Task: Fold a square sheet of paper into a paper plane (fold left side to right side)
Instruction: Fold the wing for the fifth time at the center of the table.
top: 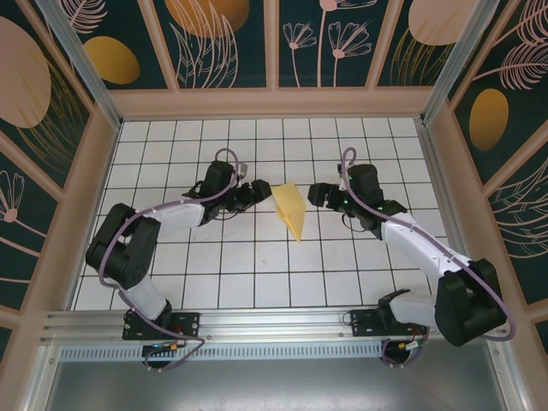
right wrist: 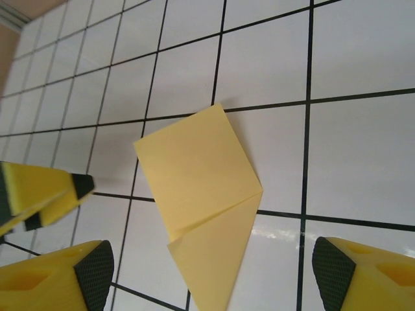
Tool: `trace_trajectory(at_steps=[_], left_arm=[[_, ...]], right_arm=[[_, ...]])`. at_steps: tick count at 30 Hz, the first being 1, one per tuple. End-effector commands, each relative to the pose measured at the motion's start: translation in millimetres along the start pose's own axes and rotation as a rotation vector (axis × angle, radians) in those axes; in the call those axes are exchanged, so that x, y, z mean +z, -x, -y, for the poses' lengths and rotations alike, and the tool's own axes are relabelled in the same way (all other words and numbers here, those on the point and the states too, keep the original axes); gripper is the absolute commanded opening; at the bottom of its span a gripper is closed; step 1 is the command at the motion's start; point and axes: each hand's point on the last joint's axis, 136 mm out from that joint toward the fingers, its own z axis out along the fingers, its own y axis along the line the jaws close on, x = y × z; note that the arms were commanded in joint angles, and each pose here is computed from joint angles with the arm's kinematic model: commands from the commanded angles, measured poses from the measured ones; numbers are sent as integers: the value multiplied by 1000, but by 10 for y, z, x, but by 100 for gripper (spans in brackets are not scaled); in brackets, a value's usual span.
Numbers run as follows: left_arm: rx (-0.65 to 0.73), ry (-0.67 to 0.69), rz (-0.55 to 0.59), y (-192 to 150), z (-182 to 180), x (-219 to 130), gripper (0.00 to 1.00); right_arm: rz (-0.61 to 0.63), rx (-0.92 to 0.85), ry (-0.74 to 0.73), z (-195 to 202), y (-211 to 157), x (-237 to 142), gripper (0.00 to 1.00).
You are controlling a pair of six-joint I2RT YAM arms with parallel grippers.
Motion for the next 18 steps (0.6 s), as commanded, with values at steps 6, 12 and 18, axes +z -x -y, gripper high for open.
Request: trace_trajectory(at_steps=[6, 12, 18], left_arm=[[-13, -89, -70, 17, 180, 460, 67], [-11, -94, -96, 25, 133, 629, 41], [56, -166, -135, -45, 235, 628, 14]], right_arm=[[-6, 73, 207, -97, -3, 61, 82], [-47, 85, 243, -13, -77, 149, 77], [-76, 81, 290, 67, -105, 233, 68]])
